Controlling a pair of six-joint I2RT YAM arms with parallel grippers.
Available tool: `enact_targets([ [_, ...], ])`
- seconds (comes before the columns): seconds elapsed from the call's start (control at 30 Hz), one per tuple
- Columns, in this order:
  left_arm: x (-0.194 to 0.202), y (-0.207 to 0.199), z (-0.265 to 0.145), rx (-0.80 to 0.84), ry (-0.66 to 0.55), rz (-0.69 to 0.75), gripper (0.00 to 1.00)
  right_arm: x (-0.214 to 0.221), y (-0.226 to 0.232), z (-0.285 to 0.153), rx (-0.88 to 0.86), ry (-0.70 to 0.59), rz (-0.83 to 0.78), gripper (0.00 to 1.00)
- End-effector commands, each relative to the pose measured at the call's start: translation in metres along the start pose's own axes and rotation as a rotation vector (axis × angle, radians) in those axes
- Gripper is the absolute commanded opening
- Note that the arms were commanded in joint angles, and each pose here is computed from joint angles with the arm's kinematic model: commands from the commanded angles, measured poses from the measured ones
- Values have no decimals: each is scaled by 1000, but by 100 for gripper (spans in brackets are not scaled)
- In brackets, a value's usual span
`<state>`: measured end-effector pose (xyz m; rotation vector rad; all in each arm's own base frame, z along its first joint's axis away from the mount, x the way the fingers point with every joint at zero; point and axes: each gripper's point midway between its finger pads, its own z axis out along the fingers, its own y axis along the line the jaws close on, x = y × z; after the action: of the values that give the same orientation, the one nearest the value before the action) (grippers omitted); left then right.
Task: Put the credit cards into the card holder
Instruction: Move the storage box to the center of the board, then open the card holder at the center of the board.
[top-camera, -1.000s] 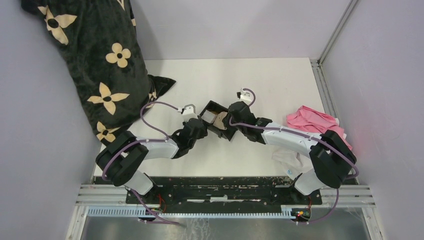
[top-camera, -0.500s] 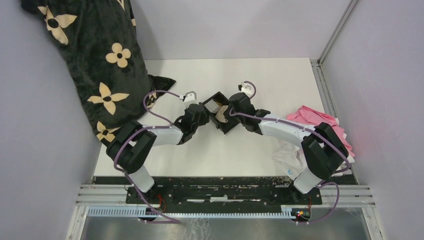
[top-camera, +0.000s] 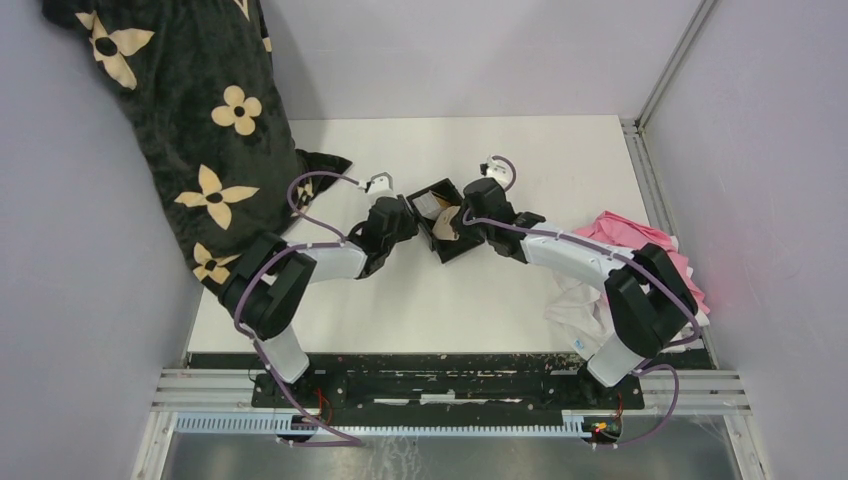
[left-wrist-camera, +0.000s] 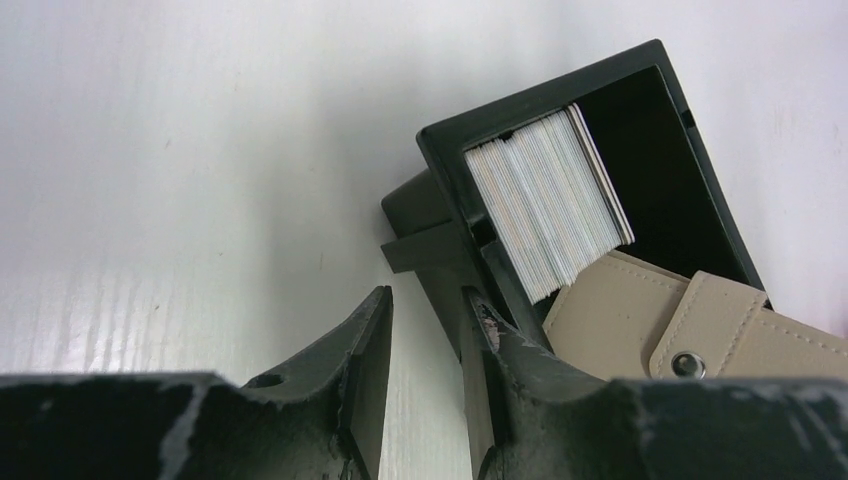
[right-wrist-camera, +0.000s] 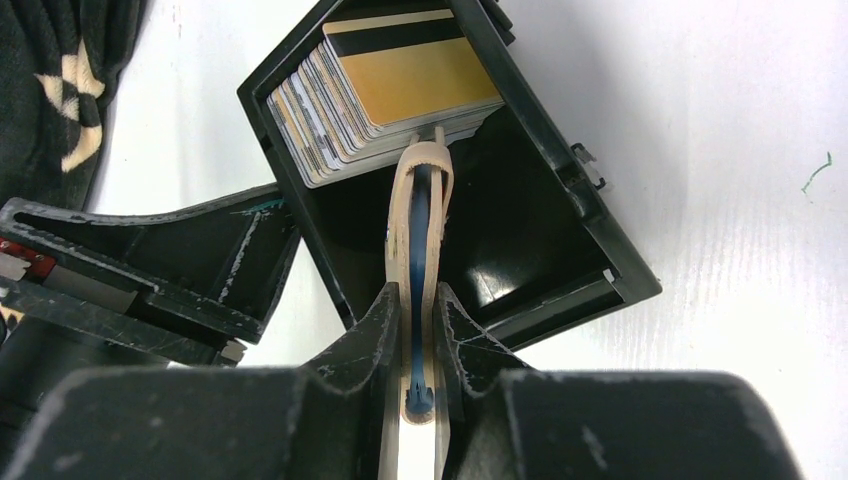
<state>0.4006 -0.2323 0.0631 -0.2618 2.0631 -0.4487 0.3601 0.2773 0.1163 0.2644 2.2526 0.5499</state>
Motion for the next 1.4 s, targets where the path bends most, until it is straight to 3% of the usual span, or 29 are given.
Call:
enact_targets([
  [0.0, -35, -14, -25, 61, -96, -32, 39, -31, 20, -27, -72, -79, 9, 1],
  [0.2, -47, -15, -57, 92, -119, -73, 44, -39, 17, -54, -91, -109, 21, 1],
  [0.4, -45, -23, -95, 167, -121, -103, 58, -36, 14, -86, -166, -137, 91, 1],
  [0.6, -22, -40, -135, 362, -62, -181, 65, -21, 20, -101, -308, -156, 217, 1],
  [0.87, -6, -61, -176, 575, -21, -296, 67, -14, 32, -109, -444, -180, 338, 1],
  [1.37, -2, -73, -179, 645, -11, -361, 68, -6, 49, -119, -602, -166, 490, 1],
])
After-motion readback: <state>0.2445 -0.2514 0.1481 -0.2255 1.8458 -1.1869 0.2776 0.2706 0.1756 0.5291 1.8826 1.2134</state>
